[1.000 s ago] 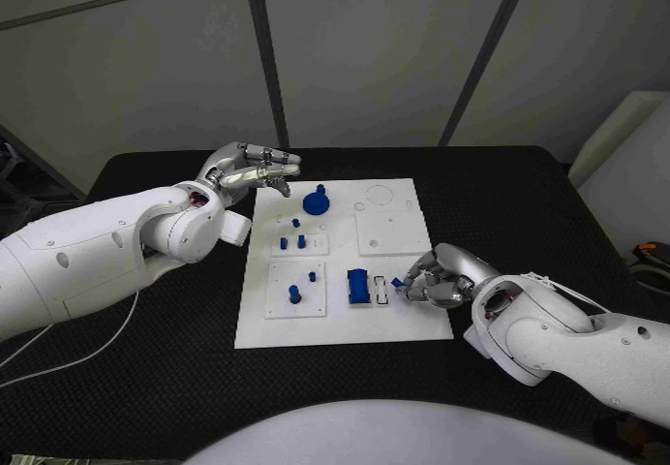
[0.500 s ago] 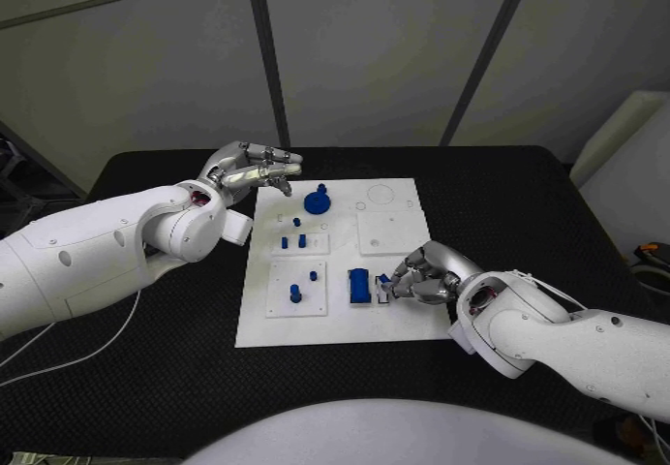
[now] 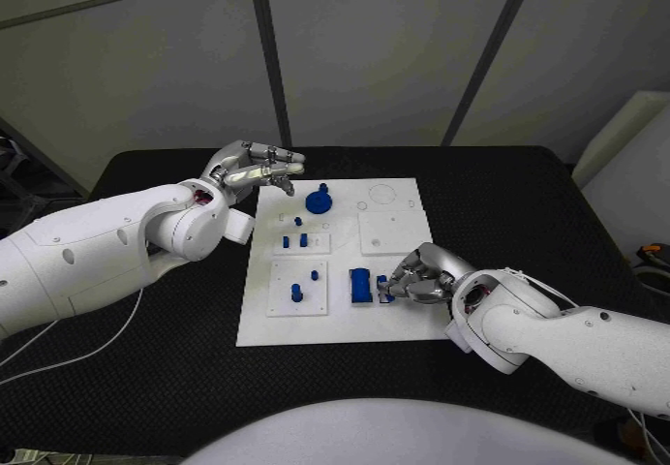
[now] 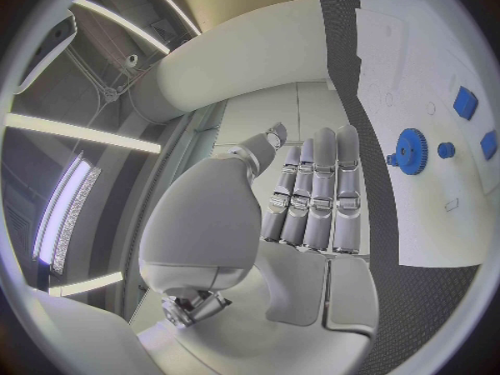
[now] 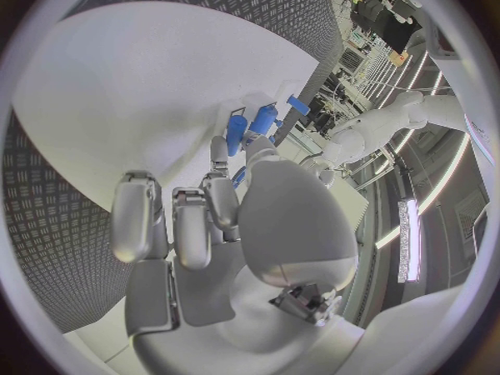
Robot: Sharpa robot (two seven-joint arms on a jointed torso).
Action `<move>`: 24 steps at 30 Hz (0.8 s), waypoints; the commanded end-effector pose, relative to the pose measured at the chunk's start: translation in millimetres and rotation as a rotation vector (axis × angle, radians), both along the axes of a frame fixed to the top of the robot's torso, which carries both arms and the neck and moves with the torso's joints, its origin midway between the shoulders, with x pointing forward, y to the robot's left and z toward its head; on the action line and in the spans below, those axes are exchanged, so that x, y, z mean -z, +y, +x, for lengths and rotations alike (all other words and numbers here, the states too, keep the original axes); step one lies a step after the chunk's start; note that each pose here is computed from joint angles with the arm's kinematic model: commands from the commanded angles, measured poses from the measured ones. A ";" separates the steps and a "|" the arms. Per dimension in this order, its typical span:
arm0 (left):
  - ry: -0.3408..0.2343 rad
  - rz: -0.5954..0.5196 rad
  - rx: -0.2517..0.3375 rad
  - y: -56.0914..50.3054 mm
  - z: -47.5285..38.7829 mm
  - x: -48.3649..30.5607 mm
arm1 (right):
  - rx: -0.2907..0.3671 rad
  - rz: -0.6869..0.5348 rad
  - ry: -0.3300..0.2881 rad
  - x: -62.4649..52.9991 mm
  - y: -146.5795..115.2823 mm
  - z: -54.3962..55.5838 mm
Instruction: Assemble the parts on the task board
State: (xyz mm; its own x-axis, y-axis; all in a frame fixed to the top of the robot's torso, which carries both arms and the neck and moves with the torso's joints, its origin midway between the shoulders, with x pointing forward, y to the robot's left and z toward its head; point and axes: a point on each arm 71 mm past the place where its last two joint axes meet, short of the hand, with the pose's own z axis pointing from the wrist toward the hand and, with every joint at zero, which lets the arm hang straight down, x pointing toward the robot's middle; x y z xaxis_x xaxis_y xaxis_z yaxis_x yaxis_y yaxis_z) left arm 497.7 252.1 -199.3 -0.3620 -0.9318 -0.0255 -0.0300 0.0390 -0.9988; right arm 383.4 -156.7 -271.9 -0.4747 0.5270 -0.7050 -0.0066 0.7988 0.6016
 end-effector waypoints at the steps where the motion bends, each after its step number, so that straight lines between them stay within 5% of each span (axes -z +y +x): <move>1: -0.008 -0.009 0.011 -1.4 0.0 -1.7 | -0.026 -0.012 0.023 1.4 4.2 -2.3; 24: -0.007 -0.008 0.009 -0.6 0.2 -1.5 | -0.042 -0.023 -0.019 -2.1 5.0 -3.1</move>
State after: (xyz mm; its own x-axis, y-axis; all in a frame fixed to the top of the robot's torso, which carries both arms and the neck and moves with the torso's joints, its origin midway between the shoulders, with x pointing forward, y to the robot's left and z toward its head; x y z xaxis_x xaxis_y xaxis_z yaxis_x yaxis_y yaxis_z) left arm 497.9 252.5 -199.4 -0.3617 -0.9319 -0.0257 -0.0302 0.0393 -0.9988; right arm 381.4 -154.5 -271.6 -0.4818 0.4991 -0.7202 -0.0251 0.8137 0.5807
